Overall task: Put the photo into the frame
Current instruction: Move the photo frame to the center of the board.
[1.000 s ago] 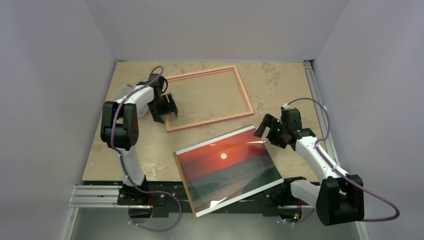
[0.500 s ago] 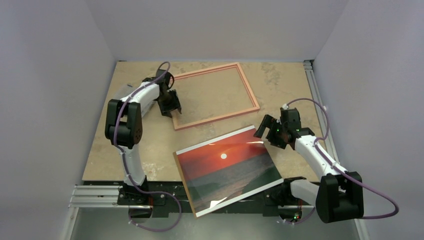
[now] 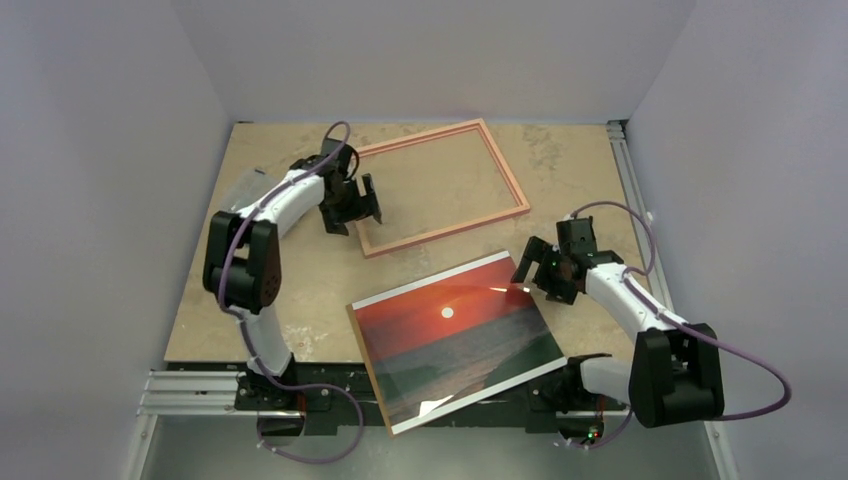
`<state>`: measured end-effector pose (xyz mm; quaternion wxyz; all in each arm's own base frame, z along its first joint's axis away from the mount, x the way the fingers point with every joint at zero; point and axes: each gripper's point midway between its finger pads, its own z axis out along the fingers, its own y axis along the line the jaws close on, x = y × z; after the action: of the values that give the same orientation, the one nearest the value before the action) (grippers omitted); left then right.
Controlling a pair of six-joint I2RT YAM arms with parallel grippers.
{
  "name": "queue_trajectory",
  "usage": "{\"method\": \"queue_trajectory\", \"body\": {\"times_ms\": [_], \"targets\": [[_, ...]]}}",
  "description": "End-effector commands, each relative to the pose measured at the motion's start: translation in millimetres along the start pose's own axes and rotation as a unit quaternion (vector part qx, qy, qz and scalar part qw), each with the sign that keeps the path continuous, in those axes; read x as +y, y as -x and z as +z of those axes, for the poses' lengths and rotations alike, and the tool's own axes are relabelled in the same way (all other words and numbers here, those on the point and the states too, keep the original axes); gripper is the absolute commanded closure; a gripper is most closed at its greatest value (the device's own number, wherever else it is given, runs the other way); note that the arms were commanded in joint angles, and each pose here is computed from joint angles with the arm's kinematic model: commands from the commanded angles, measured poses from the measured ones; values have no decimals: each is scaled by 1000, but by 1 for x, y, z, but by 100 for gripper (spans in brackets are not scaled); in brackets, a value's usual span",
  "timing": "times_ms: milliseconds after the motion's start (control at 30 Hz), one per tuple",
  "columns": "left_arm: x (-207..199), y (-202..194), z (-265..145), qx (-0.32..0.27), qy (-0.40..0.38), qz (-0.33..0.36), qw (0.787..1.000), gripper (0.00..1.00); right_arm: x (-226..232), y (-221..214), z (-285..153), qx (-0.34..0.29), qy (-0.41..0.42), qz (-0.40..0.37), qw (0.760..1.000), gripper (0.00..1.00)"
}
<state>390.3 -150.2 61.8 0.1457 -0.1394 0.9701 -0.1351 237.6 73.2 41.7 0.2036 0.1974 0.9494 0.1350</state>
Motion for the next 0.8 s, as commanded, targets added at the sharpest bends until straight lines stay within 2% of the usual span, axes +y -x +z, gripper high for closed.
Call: {"method": "queue_trajectory", "body": {"times_ms": [0,200,500,600,767], "targets": [[-4,-7,-64,-65,-29,-6,997,13,-7,11,-4,-16,-32,-3,999,2],[11,-77,-91,-44,-48,-3,998,12,-7,20,-13,-46,-36,7,998,1],[35,-166,-90,12,-82,-39,996,12,-18,23,1,-32,-70,11,997,1],[46,-188,-85,39,-68,-45,996,12,-18,21,8,-21,-69,13,997,1],[46,-202,-72,58,-89,-66,992,12,-15,11,16,4,-53,8,999,2]]}}
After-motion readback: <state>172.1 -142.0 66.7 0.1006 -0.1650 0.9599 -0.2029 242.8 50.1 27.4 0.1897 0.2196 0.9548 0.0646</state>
